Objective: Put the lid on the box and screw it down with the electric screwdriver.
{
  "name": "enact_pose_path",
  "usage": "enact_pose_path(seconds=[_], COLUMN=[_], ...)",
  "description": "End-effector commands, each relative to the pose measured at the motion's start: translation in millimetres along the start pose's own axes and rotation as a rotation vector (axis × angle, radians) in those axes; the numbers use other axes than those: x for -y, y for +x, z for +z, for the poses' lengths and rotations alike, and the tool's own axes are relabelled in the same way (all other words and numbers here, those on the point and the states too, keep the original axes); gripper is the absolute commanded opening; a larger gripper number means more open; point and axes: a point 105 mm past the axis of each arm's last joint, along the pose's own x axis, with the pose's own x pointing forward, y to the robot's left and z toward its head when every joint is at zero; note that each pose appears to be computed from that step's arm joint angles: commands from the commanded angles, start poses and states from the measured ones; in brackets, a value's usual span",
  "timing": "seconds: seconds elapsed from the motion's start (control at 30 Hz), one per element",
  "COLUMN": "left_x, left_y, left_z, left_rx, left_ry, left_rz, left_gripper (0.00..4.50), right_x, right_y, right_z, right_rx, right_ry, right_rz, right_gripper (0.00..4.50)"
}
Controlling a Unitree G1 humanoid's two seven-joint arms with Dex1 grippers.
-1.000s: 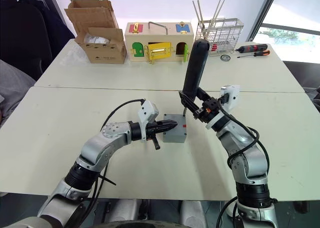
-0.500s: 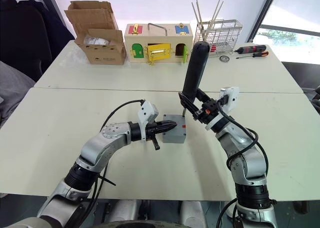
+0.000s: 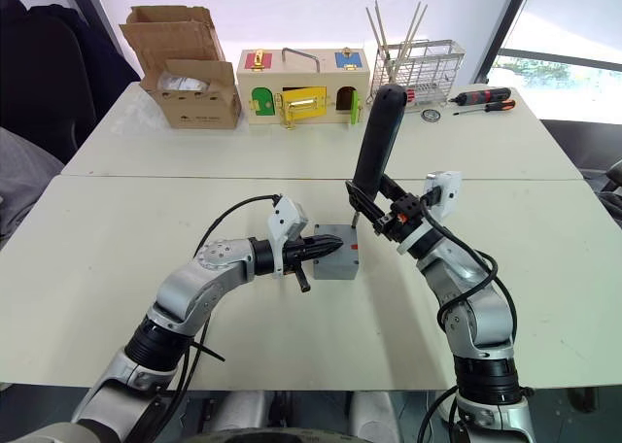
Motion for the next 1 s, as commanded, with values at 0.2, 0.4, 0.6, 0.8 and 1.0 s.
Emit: enact_pose_path(seconds=[0.2, 0.4, 0.6, 0.8, 1.0], left_x=[-0.8, -0.3, -1.5, -1.3, -0.6], left_y=[-1.8, -1.9, -3.4, -4.8, -14.0], left_z=[-4.9, -5.9, -8.1, -8.4, 5.7], left_rx=[-0.016, -0.017, -0.023, -0.021, 0.067], left_ry=[-0.008, -0.011, -0.015, -0.017, -0.027], left_rz=[0.011, 0.011, 0.015, 0.017, 0.014], left_gripper=[0.1, 0.1, 0.1, 0.1, 0.1], right_x=[-8.9, -8.2, -5.0, -6.3, -10.1], right_y=[-12.8, -12.8, -9.7, -2.4, 4.5], right_z=[-74.6, -71.9, -59.2, -30.8, 50.5], right_rx=[-0.267, -0.262, -0.236, -0.172, -0.013], right_ry=[0.14, 0.132, 0.107, 0.068, 0.03], right_rz=[-0.001, 0.001, 0.004, 0.04, 0.136], right_gripper=[1.79, 1.79, 1.79, 1.79, 1.79])
